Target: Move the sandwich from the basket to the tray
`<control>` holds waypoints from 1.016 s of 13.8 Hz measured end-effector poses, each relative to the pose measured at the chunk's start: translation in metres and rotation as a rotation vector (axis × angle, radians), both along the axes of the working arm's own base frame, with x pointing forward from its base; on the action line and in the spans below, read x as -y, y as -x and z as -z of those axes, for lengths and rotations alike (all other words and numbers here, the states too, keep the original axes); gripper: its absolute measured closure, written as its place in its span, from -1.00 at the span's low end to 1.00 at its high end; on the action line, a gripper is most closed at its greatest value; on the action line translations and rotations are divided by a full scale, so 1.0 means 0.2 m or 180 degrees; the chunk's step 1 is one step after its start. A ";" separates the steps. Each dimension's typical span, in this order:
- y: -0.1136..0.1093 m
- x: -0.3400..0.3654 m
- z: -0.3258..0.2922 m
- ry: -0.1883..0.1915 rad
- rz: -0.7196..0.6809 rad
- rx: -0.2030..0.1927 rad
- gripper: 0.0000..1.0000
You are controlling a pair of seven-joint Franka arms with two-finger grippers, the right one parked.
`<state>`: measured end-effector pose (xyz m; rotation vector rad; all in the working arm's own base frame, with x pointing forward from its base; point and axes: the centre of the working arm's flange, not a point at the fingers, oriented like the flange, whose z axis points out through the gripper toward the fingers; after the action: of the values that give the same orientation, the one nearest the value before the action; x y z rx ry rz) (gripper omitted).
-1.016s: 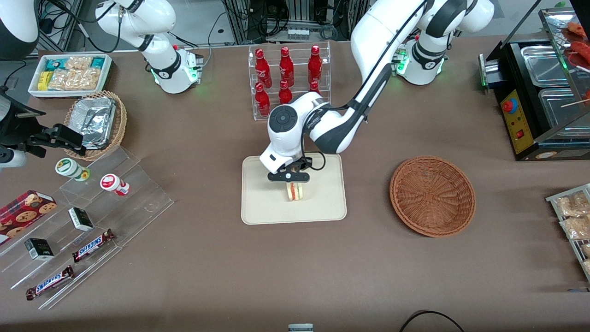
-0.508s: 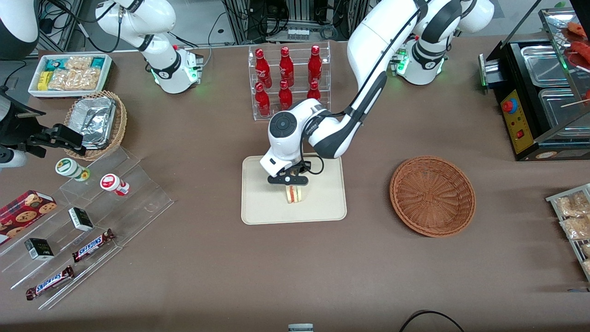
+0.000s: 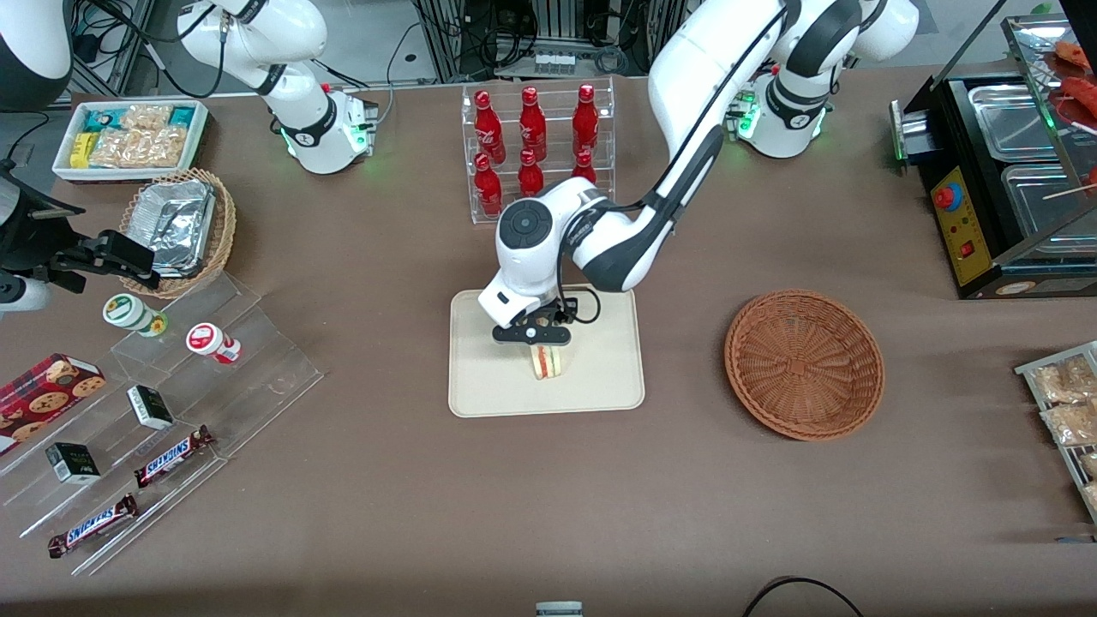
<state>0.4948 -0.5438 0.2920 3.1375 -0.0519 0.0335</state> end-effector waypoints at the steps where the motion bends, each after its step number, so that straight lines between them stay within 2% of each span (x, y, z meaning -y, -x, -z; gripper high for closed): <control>1: -0.02 -0.03 -0.12 -0.0031 -0.0041 -0.0001 -0.85; 2: -0.04 -0.08 -0.27 -0.0050 -0.0110 0.0010 -0.98; 6: -0.16 -0.45 -0.81 -0.0117 -0.0496 0.0058 -0.99; 9: -0.26 -0.83 -1.03 -0.0122 -0.0704 0.0122 -0.99; 14: -0.30 -1.55 -1.28 -0.0222 -0.0549 0.0107 -0.99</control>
<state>0.5554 -0.2334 0.5474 3.2012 0.2224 0.0868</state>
